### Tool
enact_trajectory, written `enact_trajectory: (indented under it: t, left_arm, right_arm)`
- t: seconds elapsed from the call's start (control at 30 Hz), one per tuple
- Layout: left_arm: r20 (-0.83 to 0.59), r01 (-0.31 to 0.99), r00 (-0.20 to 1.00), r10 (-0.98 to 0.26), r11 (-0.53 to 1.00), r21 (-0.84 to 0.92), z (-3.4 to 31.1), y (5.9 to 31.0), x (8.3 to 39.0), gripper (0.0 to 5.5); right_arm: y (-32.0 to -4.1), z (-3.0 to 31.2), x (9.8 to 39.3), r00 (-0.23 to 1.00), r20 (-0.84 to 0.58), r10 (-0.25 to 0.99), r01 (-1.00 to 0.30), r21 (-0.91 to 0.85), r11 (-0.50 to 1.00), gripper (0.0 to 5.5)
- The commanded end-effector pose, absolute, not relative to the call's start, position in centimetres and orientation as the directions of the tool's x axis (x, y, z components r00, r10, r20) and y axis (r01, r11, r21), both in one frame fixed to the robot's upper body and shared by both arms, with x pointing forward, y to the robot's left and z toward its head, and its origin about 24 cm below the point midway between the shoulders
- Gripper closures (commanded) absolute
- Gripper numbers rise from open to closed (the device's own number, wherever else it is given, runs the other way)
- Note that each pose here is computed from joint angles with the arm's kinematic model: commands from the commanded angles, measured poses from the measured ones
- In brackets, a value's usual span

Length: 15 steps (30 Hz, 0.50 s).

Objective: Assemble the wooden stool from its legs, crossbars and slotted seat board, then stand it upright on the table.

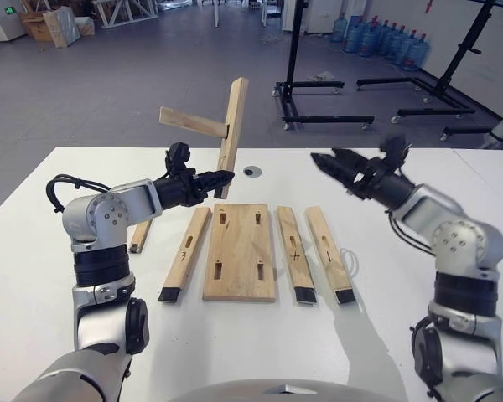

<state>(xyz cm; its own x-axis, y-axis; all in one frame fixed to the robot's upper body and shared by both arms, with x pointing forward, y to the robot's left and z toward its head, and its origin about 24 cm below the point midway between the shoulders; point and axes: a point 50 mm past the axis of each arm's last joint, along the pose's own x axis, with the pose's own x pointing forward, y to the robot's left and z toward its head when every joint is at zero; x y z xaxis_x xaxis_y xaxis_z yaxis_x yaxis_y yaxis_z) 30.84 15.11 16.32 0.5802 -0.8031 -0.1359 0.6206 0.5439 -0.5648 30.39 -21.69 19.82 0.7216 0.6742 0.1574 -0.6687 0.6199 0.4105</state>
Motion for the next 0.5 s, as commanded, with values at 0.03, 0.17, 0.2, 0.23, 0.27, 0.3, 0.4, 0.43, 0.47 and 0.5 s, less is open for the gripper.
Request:
enact_trajectory:
  t: [0.03,0.17,0.2,0.23,0.27,0.3,0.4,0.43,0.47,0.5]
  left_arm:
    - [-0.018,0.680,0.491,-0.871,0.395,-0.618,15.1,14.5,29.7,3.46]
    - [0.035,0.723,0.358,-0.933,0.254,-0.643,13.7,13.4,28.2,3.46]
    - [0.043,0.727,0.332,-0.942,0.227,-0.648,13.6,13.3,28.0,3.46]
    - [0.065,0.735,0.304,-0.951,0.191,-0.651,13.7,13.2,27.9,3.46]
    - [0.085,0.741,0.278,-0.957,0.158,-0.652,13.9,13.2,27.8,3.46]
    - [0.109,0.748,0.249,-0.962,0.120,-0.653,14.2,13.3,27.6,3.46]
    - [0.122,0.752,0.211,-0.970,0.081,-0.654,14.3,13.7,27.4,3.46]
    - [0.131,0.752,0.197,-0.972,0.064,-0.656,14.4,13.8,27.2,3.46]
    - [0.145,0.752,0.180,-0.973,0.041,-0.658,14.4,13.9,27.0,3.46]
    - [0.151,0.751,0.163,-0.975,0.023,-0.660,14.4,14.0,26.7,3.46]
  right_arm:
    - [-23.5,21.9,32.4,0.704,0.209,0.678,-0.663,0.535,0.524,0.27]
    - [-21.6,21.2,33.7,0.652,0.182,0.736,-0.655,0.625,0.425,0.27]
    - [-21.0,20.9,33.8,0.636,0.177,0.751,-0.653,0.641,0.403,0.27]
    - [-20.4,20.4,33.7,0.622,0.166,0.765,-0.650,0.655,0.386,0.27]
    - [-20.0,19.8,33.5,0.612,0.157,0.775,-0.644,0.668,0.374,0.27]
    - [-19.9,19.3,33.2,0.605,0.151,0.782,-0.635,0.684,0.359,0.27]
    - [-20.0,18.7,32.1,0.570,0.178,0.802,-0.624,0.729,0.282,0.27]
    - [-19.9,18.8,31.8,0.551,0.191,0.813,-0.625,0.739,0.250,0.27]
    - [-19.7,18.9,31.6,0.537,0.199,0.820,-0.623,0.748,0.226,0.27]
    - [-19.5,18.9,31.5,0.522,0.218,0.825,-0.621,0.760,0.191,0.27]
